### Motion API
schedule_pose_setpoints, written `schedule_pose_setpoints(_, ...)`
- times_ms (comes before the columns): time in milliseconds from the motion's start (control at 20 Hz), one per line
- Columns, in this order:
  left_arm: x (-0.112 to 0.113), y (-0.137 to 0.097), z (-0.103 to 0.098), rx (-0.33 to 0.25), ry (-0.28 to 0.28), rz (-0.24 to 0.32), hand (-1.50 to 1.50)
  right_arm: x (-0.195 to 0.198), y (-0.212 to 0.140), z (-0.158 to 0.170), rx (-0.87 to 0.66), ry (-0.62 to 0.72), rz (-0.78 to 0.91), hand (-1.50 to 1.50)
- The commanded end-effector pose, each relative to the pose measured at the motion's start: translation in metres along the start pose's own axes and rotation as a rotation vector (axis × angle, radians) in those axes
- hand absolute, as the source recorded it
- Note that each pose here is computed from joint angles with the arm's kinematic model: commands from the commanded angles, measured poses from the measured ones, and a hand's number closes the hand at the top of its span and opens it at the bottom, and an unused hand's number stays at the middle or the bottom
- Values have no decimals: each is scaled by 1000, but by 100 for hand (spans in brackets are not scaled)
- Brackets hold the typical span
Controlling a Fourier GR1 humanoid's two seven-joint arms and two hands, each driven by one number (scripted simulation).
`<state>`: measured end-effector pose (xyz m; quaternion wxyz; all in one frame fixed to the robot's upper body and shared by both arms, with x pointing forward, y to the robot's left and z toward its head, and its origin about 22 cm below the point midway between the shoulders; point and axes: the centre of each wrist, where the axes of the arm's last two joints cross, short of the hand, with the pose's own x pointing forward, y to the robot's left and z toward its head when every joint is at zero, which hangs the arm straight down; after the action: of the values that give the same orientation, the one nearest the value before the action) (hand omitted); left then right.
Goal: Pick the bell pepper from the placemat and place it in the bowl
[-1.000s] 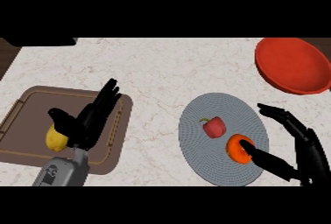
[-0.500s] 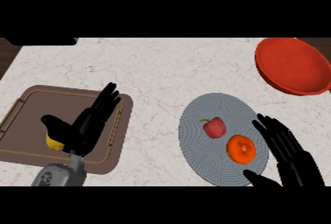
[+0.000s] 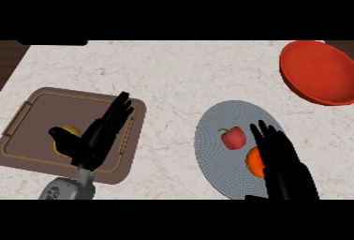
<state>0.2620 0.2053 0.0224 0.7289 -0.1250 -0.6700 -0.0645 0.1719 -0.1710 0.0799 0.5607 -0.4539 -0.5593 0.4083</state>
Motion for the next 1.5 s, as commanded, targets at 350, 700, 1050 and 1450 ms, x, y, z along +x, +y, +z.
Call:
schedule_pose_setpoints(350, -1, -4, -7, 7, 2, -7, 0, 88, 3, -46, 165, 232, 106, -150)
schedule_pose_setpoints(700, 4, -11, 4, 3, 8, -6, 0, 69, 24, -67, 254, 320, 149, -150)
schedule_pose_setpoints(1050, 10, 3, 9, 7, -8, 8, 0, 59, 37, -64, 247, 270, 171, -150)
schedule_pose_setpoints(1450, -8, 5, 6, 10, -8, -9, 0, 66, 51, -87, 218, 301, 172, -150)
